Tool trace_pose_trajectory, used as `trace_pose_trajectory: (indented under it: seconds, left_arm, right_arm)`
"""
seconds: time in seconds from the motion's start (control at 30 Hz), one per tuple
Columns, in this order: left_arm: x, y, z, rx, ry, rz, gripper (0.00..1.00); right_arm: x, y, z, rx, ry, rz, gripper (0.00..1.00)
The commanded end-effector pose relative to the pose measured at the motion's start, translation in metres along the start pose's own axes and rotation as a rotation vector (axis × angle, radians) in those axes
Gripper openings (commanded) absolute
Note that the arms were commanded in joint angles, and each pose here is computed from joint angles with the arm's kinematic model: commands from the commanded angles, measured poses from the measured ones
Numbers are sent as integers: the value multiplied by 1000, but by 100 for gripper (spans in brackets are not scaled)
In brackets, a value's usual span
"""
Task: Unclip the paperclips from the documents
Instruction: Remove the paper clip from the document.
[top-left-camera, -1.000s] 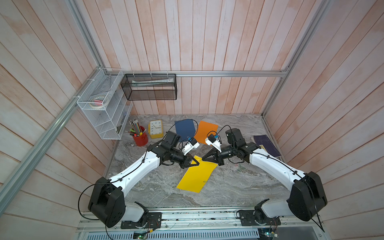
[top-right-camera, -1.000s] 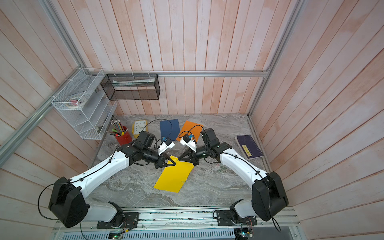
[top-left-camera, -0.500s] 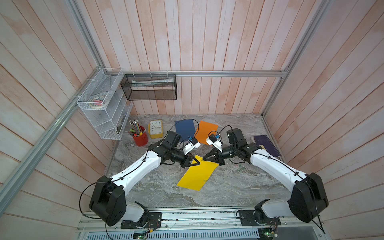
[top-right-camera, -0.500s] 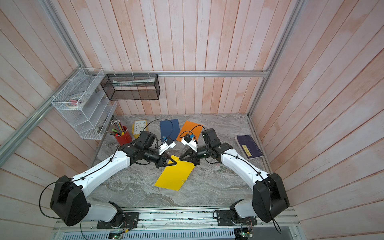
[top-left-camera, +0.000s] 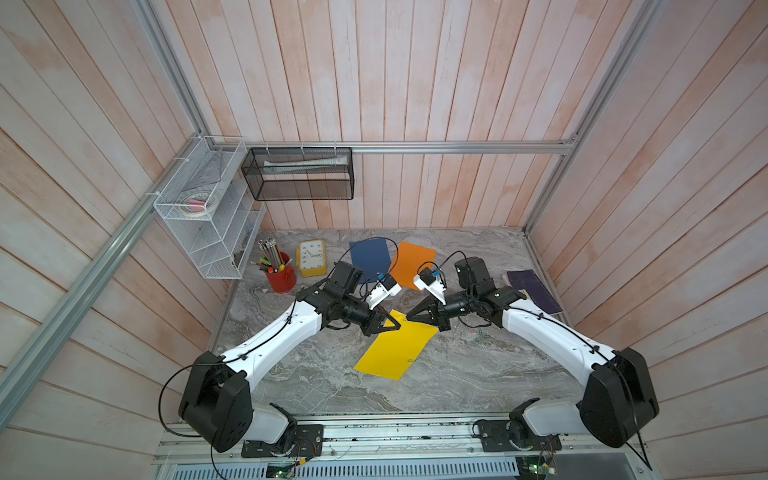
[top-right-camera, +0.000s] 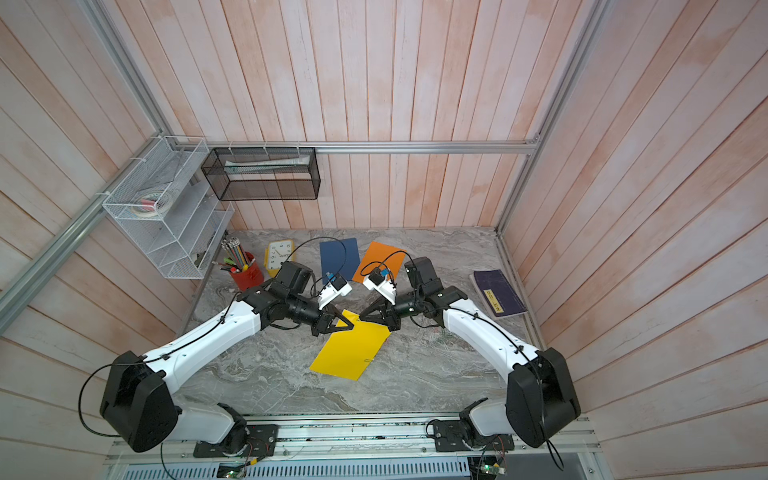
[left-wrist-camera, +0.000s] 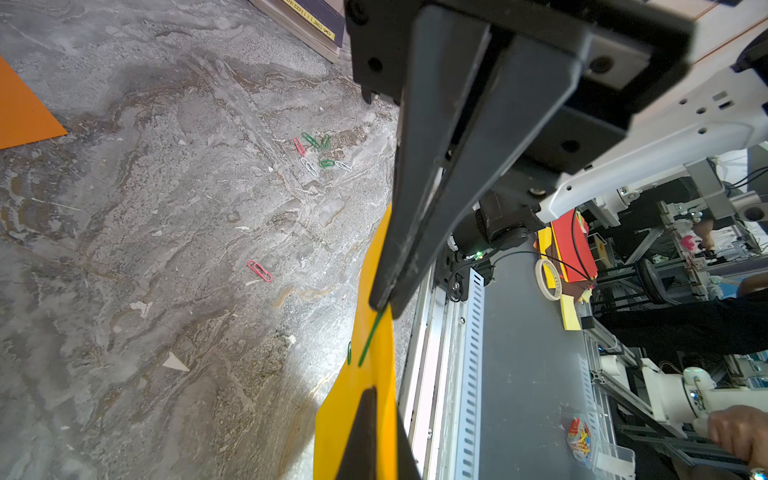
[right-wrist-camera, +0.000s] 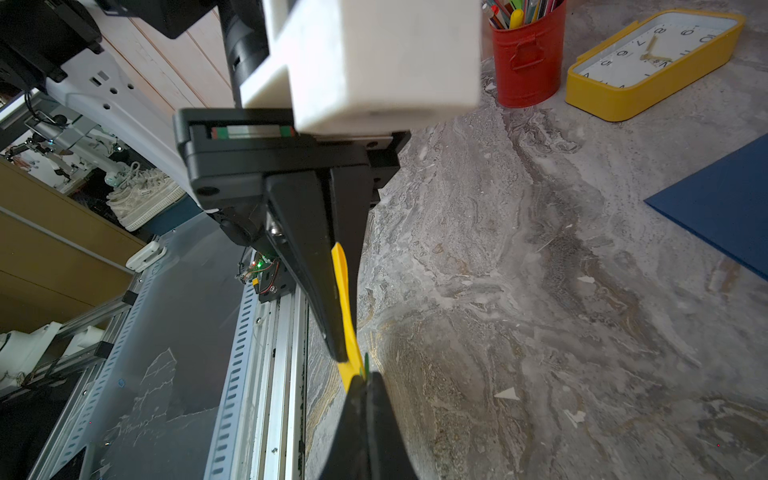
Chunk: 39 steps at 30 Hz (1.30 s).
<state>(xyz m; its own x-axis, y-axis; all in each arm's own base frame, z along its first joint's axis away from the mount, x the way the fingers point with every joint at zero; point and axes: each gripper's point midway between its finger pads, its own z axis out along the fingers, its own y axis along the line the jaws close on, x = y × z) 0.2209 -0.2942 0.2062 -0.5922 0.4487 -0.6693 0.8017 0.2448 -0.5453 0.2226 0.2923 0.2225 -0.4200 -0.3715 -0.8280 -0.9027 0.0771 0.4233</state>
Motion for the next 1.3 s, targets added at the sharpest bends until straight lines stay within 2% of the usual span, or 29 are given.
trace_pose_trajectory:
  seconds: [0.0,0.57,0.77,1.1,1.27]
  left_arm:
    - [5,0,-2,0,29,-23,0]
    - [5,0,-2,3,29,-21,0]
    - [4,0,-2,1,28,-20,0]
    - [-5,5,2,-4,2,-18,0]
    - [-13,9,5,-9,-20,-14,0]
  right_arm:
    - [0,-12,-12,70,-14,10,6]
    - [1,-12,-12,72,-17,12,8]
    - [-1,-18,-20,99,-48,27,5]
    - [13,-61,-59,313,-181,202,6]
    - [46,-94,-85,480,-231,382,6]
